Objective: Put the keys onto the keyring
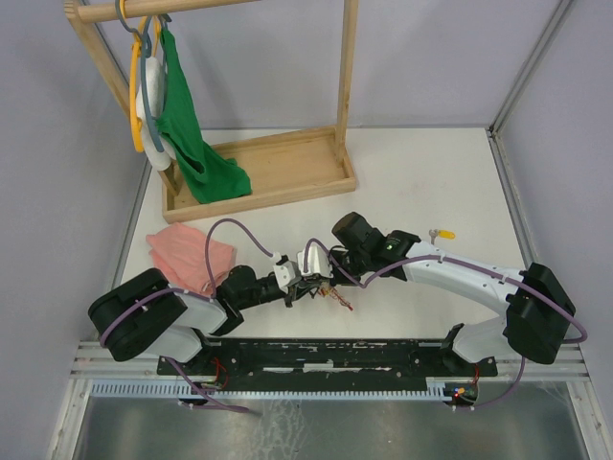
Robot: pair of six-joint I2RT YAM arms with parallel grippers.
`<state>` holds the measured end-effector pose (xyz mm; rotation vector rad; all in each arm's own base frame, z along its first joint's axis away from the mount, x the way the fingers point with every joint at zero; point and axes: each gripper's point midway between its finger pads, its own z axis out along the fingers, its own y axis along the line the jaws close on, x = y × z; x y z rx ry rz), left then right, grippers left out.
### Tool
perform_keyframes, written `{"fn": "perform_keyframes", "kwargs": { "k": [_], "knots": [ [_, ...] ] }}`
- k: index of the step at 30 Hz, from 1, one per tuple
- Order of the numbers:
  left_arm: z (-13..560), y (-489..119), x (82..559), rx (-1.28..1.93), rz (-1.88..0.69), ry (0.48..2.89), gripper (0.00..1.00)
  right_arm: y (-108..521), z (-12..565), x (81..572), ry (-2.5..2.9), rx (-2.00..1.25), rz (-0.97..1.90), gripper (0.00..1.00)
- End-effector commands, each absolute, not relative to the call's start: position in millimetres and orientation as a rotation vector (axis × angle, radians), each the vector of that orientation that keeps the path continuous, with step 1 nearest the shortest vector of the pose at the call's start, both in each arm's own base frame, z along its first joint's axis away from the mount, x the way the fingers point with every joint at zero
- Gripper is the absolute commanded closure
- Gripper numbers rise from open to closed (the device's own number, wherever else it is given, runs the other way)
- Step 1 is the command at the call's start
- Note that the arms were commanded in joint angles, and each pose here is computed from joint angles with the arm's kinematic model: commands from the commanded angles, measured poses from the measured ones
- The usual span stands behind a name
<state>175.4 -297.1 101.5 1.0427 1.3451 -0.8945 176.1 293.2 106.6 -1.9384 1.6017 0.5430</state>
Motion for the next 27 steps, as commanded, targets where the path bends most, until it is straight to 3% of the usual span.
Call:
{"fn": "perform_keyframes", "kwargs": {
  "k": [1, 11, 20, 24, 27],
  "knots": [
    [127.5, -312.2, 178.5, 1.080, -0.886, 1.216, 0.80, 312.5, 125.2, 175.9, 1.488, -1.905, 0.589, 0.99],
    [133.2, -315.7, 164.2, 1.152, -0.923, 1.125, 0.80, 315.6, 123.5, 175.5, 1.459, -1.895, 0.602, 0.99],
    [123.1, -317.5, 167.9, 1.174, -0.911, 1.168, 0.97, 317.6, 126.2, 174.3, 1.433, -1.885, 0.624, 0.99],
    [119.9, -313.0, 171.7, 1.155, -0.879, 1.186, 0.97, 313.2, 125.4, 173.8, 1.429, -1.853, 0.655, 0.99],
    [123.7, -307.1, 173.0, 1.118, -0.856, 1.165, 0.97, 304.6, 129.5, 178.4, 1.441, -1.770, 0.704, 0.92]
  ]
}}
